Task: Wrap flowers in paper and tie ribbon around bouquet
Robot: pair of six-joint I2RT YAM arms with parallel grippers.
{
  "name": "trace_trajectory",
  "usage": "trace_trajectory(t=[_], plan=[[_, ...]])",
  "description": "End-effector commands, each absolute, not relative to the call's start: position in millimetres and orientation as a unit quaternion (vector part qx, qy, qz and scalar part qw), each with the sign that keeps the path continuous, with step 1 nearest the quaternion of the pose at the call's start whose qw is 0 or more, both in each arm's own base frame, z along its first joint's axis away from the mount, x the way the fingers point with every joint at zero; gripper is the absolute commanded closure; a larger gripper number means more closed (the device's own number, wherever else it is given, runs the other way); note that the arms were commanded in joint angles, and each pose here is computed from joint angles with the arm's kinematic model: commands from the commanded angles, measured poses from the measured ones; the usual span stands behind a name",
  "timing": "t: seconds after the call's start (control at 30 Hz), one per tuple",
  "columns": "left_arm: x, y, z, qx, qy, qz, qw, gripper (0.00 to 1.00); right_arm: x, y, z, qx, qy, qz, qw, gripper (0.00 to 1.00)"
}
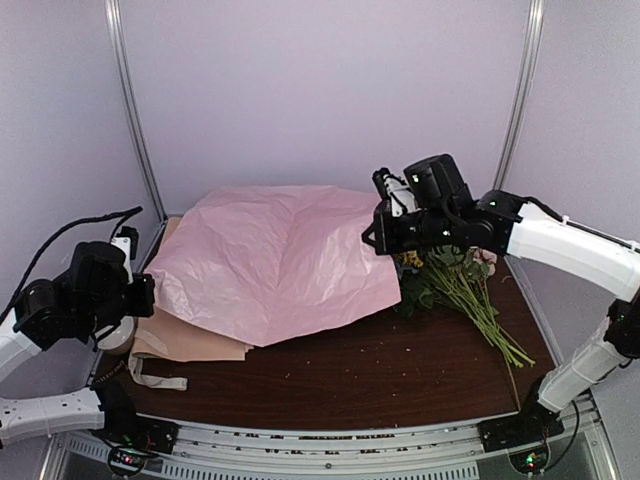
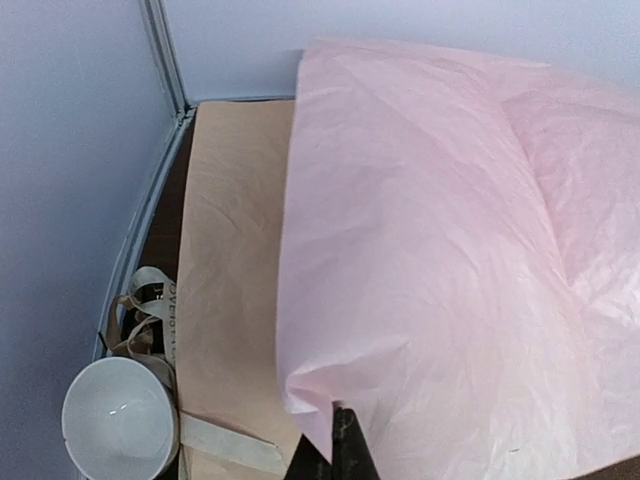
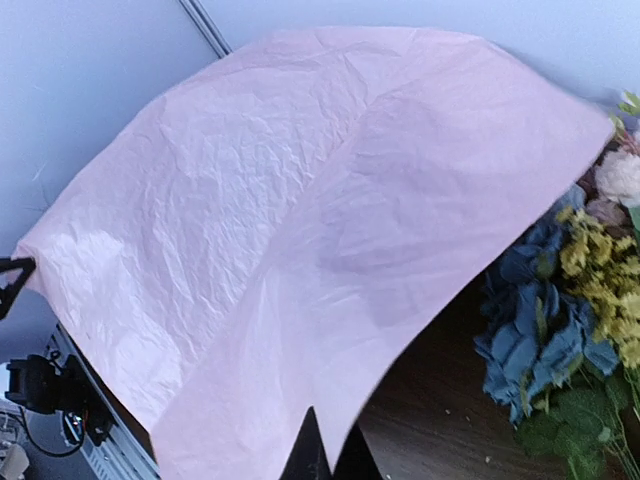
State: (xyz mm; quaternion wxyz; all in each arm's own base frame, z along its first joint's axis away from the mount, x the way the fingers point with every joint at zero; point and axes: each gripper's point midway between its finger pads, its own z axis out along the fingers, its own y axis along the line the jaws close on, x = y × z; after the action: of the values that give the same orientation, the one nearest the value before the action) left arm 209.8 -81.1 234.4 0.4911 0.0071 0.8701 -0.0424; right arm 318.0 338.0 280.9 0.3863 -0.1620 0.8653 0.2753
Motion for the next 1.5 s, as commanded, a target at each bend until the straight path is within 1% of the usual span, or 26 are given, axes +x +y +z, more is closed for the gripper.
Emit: trace_trajectory(t=[0.0, 0.07, 0.13, 0.23, 0.27, 0.4, 0.5, 0.57, 0.67, 0.77, 0.83, 0.93, 1.0, 1.07, 1.13, 1.23, 1.27, 1.4, 1.43, 1.47], plan=[[247.4, -73.5, 232.7, -0.017, 0.865, -0.033, 0.501, 1.00, 290.1, 301.7, 224.9, -0.156, 0.895, 0.196, 0.369, 1.00], [261.8, -69.4, 219.8, -0.020, 0.874, -0.020, 0.485, 1.00, 269.4, 302.6, 219.9, -0.161, 0.892, 0.214, 0.365, 1.00], [275.3, -73.6, 210.2, -0.008, 0.882, -0.015, 0.470, 1.00, 248.8, 310.5, 204.5, -0.174, 0.894, 0.226, 0.345, 1.00], [293.1, -85.6, 184.4, 0.024, 0.904, -0.010, 0.427, 1.00, 218.2, 326.4, 182.9, -0.216, 0.899, 0.223, 0.309, 1.00], [298.0, -85.8, 178.5, 0.030, 0.910, -0.006, 0.414, 1.00, 206.0, 334.8, 178.3, -0.240, 0.897, 0.227, 0.293, 0.98], [312.7, -73.5, 164.4, 0.052, 0.925, 0.036, 0.374, 1.00, 149.7, 359.9, 159.4, -0.345, 0.881, 0.237, 0.222, 0.78], [319.3, -69.8, 161.8, 0.081, 0.929, 0.064, 0.355, 1.00, 117.0, 363.1, 147.8, -0.404, 0.863, 0.242, 0.180, 0.63], [322.4, -74.9, 156.3, 0.107, 0.931, 0.064, 0.343, 1.00, 114.1, 354.7, 146.1, -0.415, 0.863, 0.229, 0.175, 0.55], [325.7, -79.0, 145.0, 0.130, 0.935, 0.067, 0.324, 1.00, 122.0, 341.7, 156.9, -0.418, 0.862, 0.209, 0.198, 0.46], [329.8, -75.1, 139.8, 0.144, 0.938, 0.092, 0.302, 1.00, 146.3, 330.2, 177.0, -0.394, 0.865, 0.201, 0.236, 0.33], [333.8, -72.4, 140.2, 0.153, 0.938, 0.109, 0.291, 1.00, 178.3, 311.7, 183.7, -0.348, 0.882, 0.180, 0.263, 0.24], [339.1, -66.6, 144.2, 0.162, 0.936, 0.135, 0.282, 1.00, 236.1, 272.4, 180.7, -0.246, 0.915, 0.152, 0.280, 0.21], [340.0, -66.2, 145.0, 0.166, 0.935, 0.139, 0.280, 1.00, 274.0, 249.5, 179.3, -0.177, 0.928, 0.150, 0.292, 0.20], [339.9, -67.5, 143.8, 0.169, 0.936, 0.135, 0.278, 1.00, 307.1, 241.3, 181.3, -0.127, 0.926, 0.180, 0.306, 0.17], [339.2, -68.6, 141.5, 0.170, 0.937, 0.132, 0.276, 1.00, 340.1, 236.3, 184.5, -0.089, 0.922, 0.201, 0.320, 0.16], [336.9, -69.0, 137.9, 0.174, 0.937, 0.129, 0.274, 1.00, 381.6, 227.7, 185.0, -0.048, 0.919, 0.215, 0.327, 0.16], [336.1, -69.4, 137.4, 0.175, 0.937, 0.128, 0.274, 1.00, 392.6, 227.1, 184.7, -0.038, 0.918, 0.222, 0.327, 0.18], [335.3, -70.0, 137.1, 0.177, 0.936, 0.125, 0.277, 1.00, 413.5, 238.9, 182.9, -0.033, 0.912, 0.258, 0.318, 0.31], [335.4, -70.0, 137.7, 0.177, 0.936, 0.125, 0.278, 1.00, 416.0, 240.4, 178.8, -0.030, 0.913, 0.258, 0.314, 0.36], [336.1, -69.5, 138.2, 0.177, 0.935, 0.126, 0.279, 1.00, 416.9, 242.6, 176.1, -0.031, 0.914, 0.260, 0.308, 0.47]])
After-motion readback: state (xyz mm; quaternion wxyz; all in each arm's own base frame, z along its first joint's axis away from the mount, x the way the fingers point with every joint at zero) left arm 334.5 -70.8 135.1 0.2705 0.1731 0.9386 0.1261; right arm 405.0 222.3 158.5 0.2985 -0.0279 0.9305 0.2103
